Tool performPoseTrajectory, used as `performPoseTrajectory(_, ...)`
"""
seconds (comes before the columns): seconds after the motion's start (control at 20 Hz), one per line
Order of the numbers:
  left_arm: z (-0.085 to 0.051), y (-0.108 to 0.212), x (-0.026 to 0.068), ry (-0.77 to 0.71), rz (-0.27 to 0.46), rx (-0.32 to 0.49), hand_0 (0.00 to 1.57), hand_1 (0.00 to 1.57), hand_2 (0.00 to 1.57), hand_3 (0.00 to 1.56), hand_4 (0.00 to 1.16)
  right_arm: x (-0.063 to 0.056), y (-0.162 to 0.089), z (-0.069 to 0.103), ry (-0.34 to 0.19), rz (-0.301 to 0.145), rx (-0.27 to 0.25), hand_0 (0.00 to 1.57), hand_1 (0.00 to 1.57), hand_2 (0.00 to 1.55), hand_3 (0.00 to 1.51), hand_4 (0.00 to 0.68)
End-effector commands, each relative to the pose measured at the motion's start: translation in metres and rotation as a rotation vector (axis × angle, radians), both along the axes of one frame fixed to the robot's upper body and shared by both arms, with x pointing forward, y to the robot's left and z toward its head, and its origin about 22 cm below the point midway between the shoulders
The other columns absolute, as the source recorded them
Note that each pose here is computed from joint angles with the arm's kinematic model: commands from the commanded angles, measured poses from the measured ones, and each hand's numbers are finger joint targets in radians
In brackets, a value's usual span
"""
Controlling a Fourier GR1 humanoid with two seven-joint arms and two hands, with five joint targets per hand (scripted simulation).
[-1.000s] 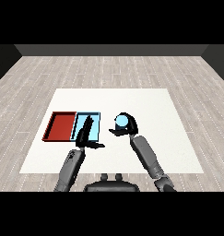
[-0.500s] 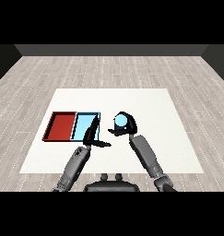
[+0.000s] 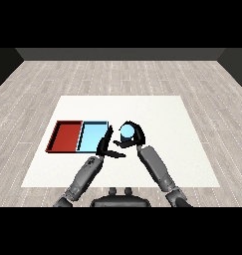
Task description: Pick the blue can and put it in the blue box
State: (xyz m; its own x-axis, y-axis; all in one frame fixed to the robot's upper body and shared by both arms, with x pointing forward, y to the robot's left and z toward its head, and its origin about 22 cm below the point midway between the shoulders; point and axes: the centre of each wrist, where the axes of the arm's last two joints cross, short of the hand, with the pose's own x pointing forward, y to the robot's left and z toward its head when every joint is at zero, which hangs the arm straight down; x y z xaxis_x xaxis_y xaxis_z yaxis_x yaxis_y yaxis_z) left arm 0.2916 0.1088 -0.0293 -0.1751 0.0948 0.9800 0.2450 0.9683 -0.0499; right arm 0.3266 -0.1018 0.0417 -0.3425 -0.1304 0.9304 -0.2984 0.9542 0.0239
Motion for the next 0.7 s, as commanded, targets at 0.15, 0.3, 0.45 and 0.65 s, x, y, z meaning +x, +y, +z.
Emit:
performPoseTrajectory(0.15, -0.007, -0.002, -0.0025, 0.028, -0.022, -0.008, 0.0, 0.0, 0.0, 0.0, 0.0, -0.004, 0.009, -0.006, -0.008, 0.032, 0.02, 1.4, 1.4, 1.45, 1.41, 0.677)
performPoseTrajectory(0.3, 0.005, -0.015, 0.0107, 0.022, -0.024, -0.026, 0.0, 0.0, 0.0, 0.0, 0.0, -0.006, 0.012, -0.004, -0.022, 0.032, -0.018, 1.39, 1.39, 1.44, 1.4, 0.656)
performPoseTrajectory(0.45, 0.007, -0.029, 0.0068, 0.011, -0.033, -0.012, 0.0, 0.0, 0.0, 0.0, 0.0, -0.005, 0.03, 0.013, -0.024, 0.051, -0.043, 1.39, 1.39, 1.43, 1.39, 0.651)
performPoseTrajectory(0.65, -0.002, -0.028, 0.0031, 0.004, -0.031, -0.027, 0.0, 0.0, 0.0, 0.0, 0.0, -0.015, 0.039, 0.002, 0.017, 0.061, -0.016, 1.42, 1.42, 1.43, 1.39, 0.651)
